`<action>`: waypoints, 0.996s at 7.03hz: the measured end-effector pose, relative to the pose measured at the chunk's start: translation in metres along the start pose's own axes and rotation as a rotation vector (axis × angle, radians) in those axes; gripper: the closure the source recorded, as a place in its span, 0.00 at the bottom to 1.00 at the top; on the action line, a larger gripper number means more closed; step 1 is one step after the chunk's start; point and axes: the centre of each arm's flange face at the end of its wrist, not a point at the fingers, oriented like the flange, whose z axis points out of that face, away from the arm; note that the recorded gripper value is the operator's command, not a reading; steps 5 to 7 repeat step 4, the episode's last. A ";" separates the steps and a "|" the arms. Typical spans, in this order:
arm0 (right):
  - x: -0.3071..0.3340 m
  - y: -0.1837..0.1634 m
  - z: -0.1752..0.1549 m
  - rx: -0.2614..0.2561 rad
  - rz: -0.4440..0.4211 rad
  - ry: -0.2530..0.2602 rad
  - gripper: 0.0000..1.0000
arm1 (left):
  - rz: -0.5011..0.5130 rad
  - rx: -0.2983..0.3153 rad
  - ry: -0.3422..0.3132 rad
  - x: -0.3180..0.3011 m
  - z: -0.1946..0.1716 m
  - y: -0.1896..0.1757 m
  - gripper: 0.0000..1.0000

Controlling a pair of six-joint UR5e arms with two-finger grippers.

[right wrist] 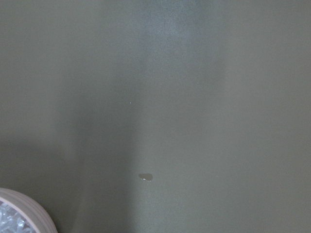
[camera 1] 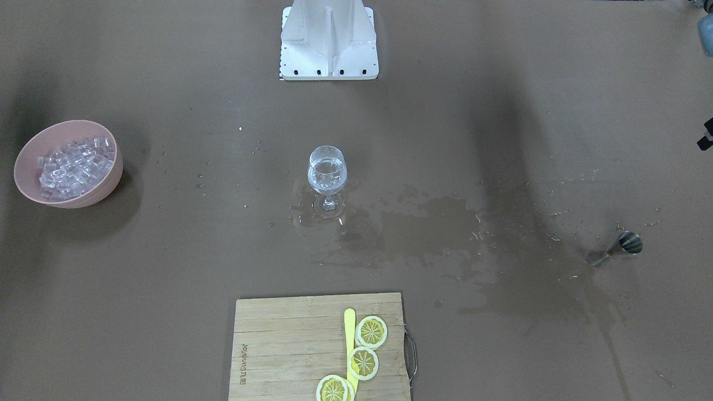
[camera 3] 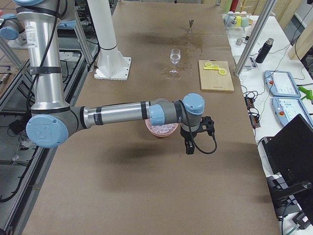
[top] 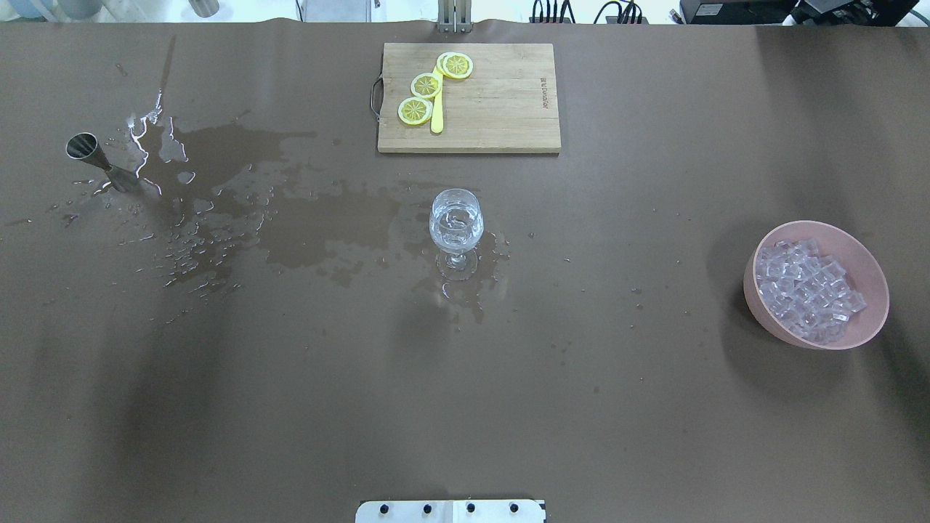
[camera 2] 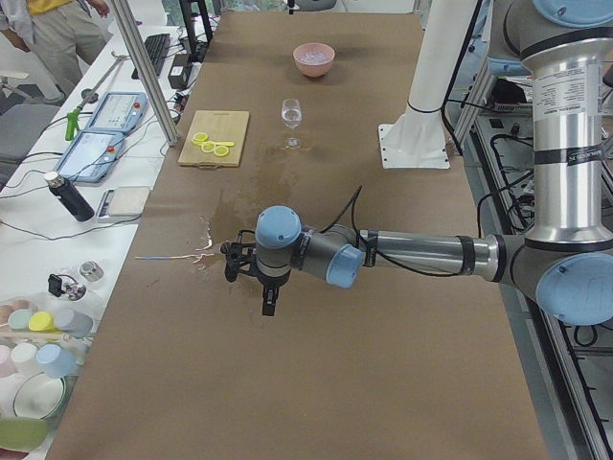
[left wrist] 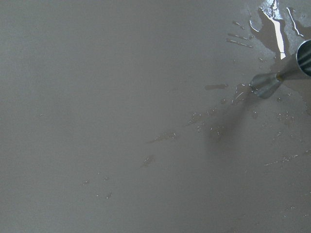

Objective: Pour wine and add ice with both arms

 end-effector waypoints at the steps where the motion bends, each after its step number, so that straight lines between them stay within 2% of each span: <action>1: 0.001 0.001 0.001 -0.001 0.001 0.000 0.00 | 0.000 0.001 -0.003 0.000 0.000 0.000 0.01; 7: 0.001 0.002 0.001 -0.001 0.001 0.001 0.00 | 0.001 0.002 -0.008 0.000 0.000 -0.001 0.01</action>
